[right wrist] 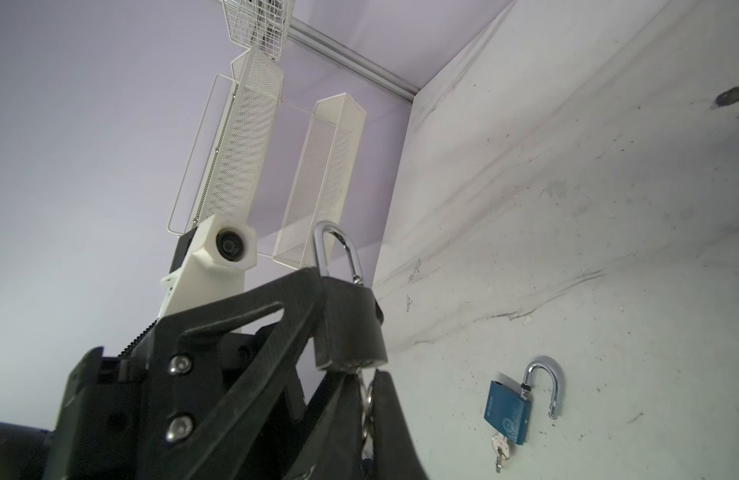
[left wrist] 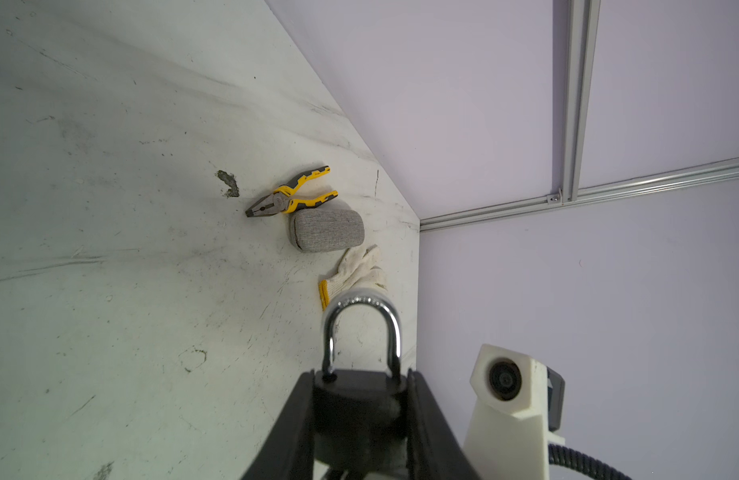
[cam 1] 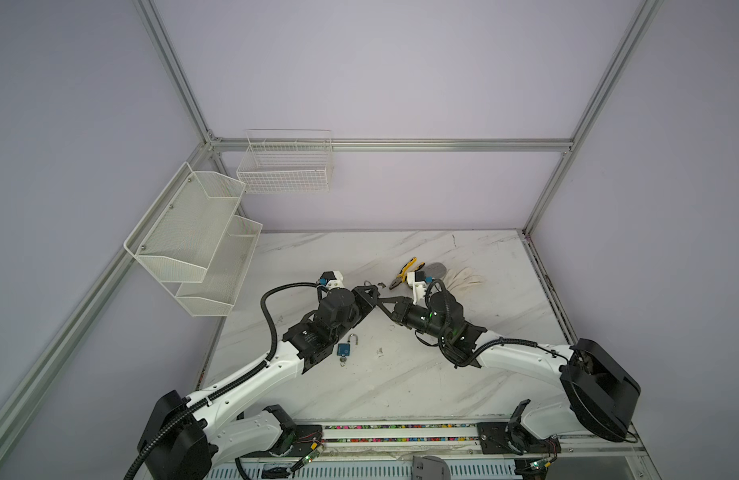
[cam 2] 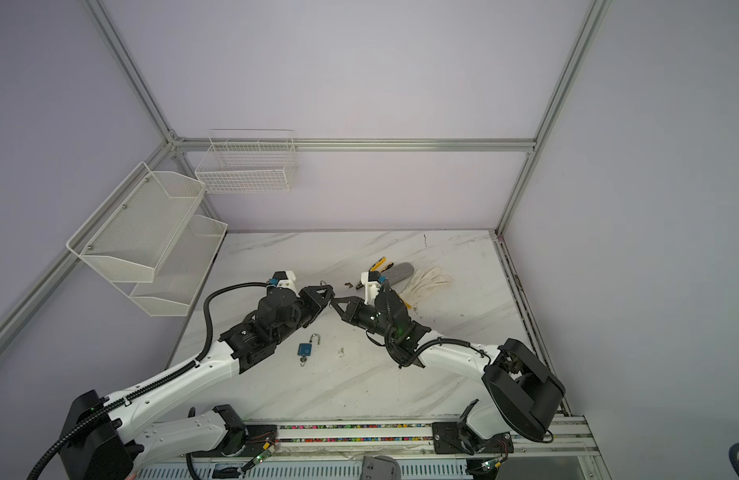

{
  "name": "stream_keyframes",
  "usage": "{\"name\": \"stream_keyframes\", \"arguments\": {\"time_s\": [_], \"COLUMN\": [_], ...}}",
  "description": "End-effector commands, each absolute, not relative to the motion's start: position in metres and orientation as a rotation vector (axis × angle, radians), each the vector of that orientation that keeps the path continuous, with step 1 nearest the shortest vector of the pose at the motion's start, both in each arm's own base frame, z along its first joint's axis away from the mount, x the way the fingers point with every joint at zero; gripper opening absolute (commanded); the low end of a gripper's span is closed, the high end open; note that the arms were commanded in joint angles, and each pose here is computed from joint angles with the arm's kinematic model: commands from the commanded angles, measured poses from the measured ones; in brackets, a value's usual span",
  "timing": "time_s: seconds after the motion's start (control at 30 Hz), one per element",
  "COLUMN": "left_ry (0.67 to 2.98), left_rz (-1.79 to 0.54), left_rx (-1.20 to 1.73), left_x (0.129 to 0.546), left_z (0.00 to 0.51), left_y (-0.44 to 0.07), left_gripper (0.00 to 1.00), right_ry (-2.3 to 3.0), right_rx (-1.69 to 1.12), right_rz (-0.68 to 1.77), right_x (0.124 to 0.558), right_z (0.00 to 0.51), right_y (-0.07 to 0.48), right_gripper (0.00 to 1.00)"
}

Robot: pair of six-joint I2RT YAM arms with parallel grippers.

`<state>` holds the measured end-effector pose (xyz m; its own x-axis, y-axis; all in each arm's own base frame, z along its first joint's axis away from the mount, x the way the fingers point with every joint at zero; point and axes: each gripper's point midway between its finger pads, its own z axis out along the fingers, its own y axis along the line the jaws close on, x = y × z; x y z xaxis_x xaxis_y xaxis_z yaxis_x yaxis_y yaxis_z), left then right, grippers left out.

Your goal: Unlock with the key

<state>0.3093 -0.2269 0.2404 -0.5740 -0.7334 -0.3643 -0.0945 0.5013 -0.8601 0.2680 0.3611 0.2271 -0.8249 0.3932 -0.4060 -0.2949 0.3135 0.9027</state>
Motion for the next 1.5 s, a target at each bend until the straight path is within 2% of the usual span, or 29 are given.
{"name": "stream_keyframes", "arguments": {"time_s": [0.0, 0.4, 0.5, 0.6, 0.7, 0.77, 1.0, 1.47], "left_ry": [1.911, 1.964, 1.956, 1.953, 1.879, 1.826, 1.755, 1.703], "left_rz": [-1.134, -0.868, -0.81, -0.74, -0.72, -0.699, -0.564, -0.445], "left_rx": [-0.585, -0.386, -0.218, -0.029, 0.154, 0.233, 0.381, 0.437], "left_x": [0.304, 0.299, 0.293, 0.287, 0.276, 0.271, 0.277, 0.296], "left_z": [0.281, 0.292, 0.299, 0.298, 0.299, 0.298, 0.284, 0.269], "left_y": [-0.229, -0.202, -0.203, -0.207, -0.211, -0.212, -0.216, -0.223], "left_gripper": [0.0, 0.0, 0.0, 0.0, 0.0, 0.0, 0.0, 0.0], "right_ry": [1.979, 1.975, 1.988, 2.031, 2.03, 2.044, 2.171, 2.263], "right_rx": [0.02, -0.033, -0.095, -0.146, -0.232, -0.29, -0.365, -0.461], "right_rz": [1.468, 1.267, 1.196, 1.11, 1.151, 1.196, 0.968, 0.745], "right_x": [0.267, 0.26, 0.258, 0.258, 0.252, 0.248, 0.266, 0.302], "right_z": [0.243, 0.264, 0.274, 0.281, 0.294, 0.3, 0.297, 0.288], "right_y": [0.357, 0.322, 0.317, 0.312, 0.313, 0.317, 0.316, 0.334], "right_gripper": [0.07, 0.42, 0.51, 0.55, 0.63, 0.65, 0.69, 0.73]}}
